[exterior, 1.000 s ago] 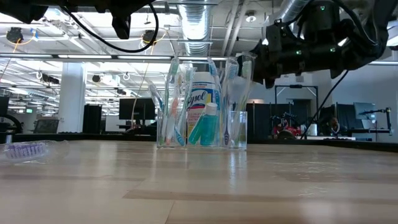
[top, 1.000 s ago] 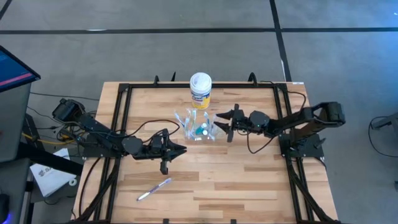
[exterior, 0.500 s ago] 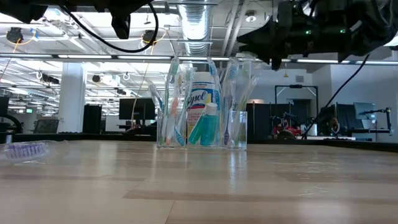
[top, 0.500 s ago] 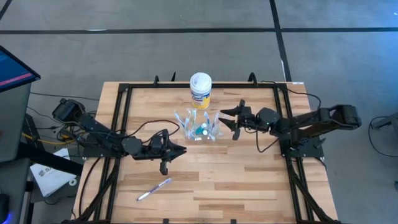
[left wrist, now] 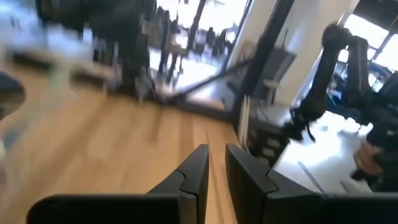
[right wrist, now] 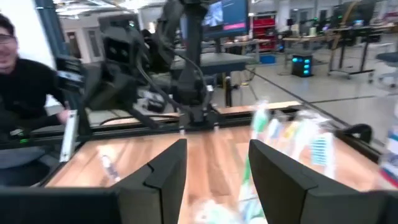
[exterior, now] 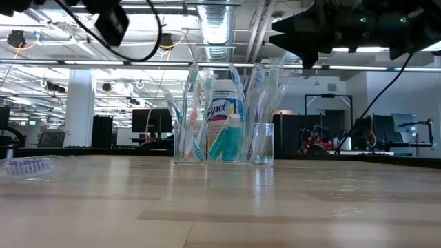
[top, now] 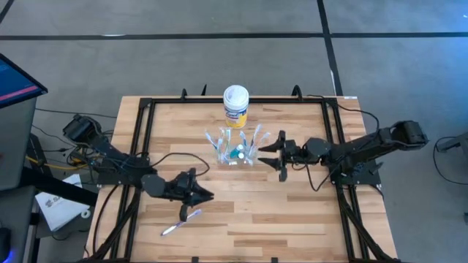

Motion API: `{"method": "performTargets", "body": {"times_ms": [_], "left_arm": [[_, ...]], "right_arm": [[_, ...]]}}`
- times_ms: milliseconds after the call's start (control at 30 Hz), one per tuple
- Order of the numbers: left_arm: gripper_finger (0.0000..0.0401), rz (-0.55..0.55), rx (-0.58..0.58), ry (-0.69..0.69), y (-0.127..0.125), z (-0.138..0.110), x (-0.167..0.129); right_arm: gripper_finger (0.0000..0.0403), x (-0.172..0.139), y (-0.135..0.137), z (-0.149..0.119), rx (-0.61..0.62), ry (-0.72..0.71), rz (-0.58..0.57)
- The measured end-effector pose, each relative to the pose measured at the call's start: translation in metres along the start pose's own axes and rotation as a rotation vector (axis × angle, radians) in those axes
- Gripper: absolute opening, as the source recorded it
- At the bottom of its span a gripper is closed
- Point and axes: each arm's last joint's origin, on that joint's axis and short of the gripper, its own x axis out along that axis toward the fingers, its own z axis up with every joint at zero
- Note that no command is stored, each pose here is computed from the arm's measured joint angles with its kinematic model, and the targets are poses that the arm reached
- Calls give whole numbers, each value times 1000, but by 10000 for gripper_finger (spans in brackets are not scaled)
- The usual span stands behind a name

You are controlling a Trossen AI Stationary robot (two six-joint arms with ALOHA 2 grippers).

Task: Pick & Place toothbrushing station
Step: Put the purple toothbrush into the transparent organizer

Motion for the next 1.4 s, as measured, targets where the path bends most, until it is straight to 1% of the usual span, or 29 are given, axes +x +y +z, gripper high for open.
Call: {"method": "performTargets", "body": {"times_ms": [167,300,433,500,600,700,767,867,967,1067,1200,1400], "left_arm": [[49,36,-118,162,-2,-19,-6],[49,50,-197,235,-5,-28,-12],[49,39,-291,259,-13,-32,-15],[49,34,-320,294,-18,-33,-13],[49,28,-352,346,-29,-31,-4],[49,33,-355,424,-40,-29,6],[45,60,-385,500,-45,-29,9],[30,125,-437,619,-50,-30,7],[9,157,-488,684,-55,-29,4],[2,182,-543,770,-53,-32,1],[7,255,-553,884,-47,-39,-5],[29,298,-544,914,-40,-40,-6]], "right_arm": [[157,-2,15,-2,-1,15,65],[148,-4,26,-4,-1,26,105],[138,-6,32,-7,-7,54,131],[134,-7,34,-8,-8,60,141],[133,-8,37,-8,-8,61,152],[133,-8,38,-8,-8,62,158],[134,-8,40,-9,-9,64,165],[132,-9,42,-10,-12,80,174],[130,-9,43,-11,-14,91,175],[128,-9,42,-11,-14,91,174],[128,-9,42,-11,-14,91,173],[126,-9,42,-11,-14,91,173]]}}
